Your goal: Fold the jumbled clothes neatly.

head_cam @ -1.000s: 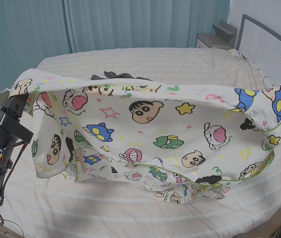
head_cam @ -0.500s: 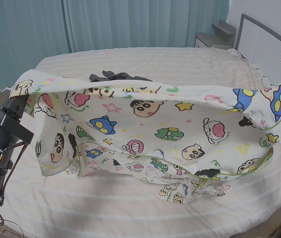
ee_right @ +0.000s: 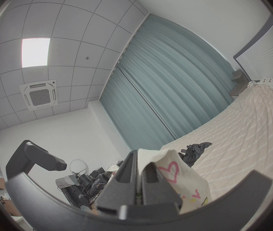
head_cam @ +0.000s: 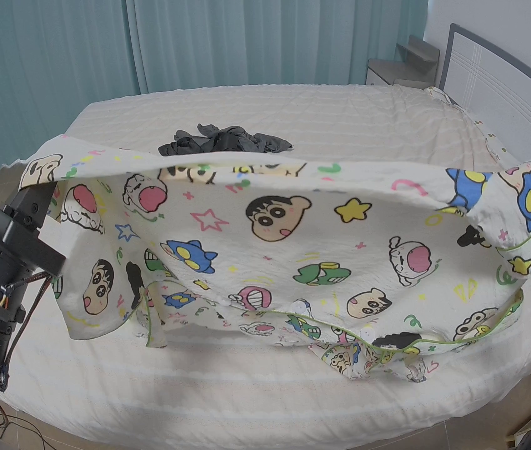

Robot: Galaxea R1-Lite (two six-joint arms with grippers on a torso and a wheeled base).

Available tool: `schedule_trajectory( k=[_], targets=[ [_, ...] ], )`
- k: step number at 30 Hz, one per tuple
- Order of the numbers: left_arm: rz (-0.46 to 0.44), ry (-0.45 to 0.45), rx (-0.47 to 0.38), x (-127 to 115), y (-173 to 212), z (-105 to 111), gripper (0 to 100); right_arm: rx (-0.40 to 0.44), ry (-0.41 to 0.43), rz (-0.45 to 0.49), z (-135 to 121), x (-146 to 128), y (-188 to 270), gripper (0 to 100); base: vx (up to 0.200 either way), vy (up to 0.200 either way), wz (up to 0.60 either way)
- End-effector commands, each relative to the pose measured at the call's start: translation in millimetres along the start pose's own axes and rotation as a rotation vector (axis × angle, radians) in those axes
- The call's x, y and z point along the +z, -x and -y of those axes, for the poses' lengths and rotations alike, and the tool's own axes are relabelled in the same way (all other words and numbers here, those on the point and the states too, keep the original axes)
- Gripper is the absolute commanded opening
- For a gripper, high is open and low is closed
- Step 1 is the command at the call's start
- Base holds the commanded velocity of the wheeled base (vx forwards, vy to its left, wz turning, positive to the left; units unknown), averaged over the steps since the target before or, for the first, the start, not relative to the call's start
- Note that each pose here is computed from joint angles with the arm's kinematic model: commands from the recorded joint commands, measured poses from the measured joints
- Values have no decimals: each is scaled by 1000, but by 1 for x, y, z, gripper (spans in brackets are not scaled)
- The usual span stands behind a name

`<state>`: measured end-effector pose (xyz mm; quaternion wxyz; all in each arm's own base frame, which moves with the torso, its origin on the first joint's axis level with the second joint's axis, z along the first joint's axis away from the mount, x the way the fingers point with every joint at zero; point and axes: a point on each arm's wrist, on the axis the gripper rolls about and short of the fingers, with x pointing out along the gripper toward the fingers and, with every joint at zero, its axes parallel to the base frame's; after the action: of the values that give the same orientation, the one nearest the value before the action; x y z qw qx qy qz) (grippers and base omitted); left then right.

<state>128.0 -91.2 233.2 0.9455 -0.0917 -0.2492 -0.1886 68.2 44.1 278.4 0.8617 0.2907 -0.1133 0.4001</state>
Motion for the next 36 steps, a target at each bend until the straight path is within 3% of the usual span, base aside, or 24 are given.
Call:
schedule_trajectory(
  k=[1, 36],
  targets=[
    [14, 3, 1, 1, 0, 0, 0, 1, 0, 0, 0, 0, 0, 0, 0, 0, 0],
    [7, 0, -2, -1, 0, 0, 0, 4, 2, 7, -1, 1, 1, 0, 0, -189, 0]
  ],
)
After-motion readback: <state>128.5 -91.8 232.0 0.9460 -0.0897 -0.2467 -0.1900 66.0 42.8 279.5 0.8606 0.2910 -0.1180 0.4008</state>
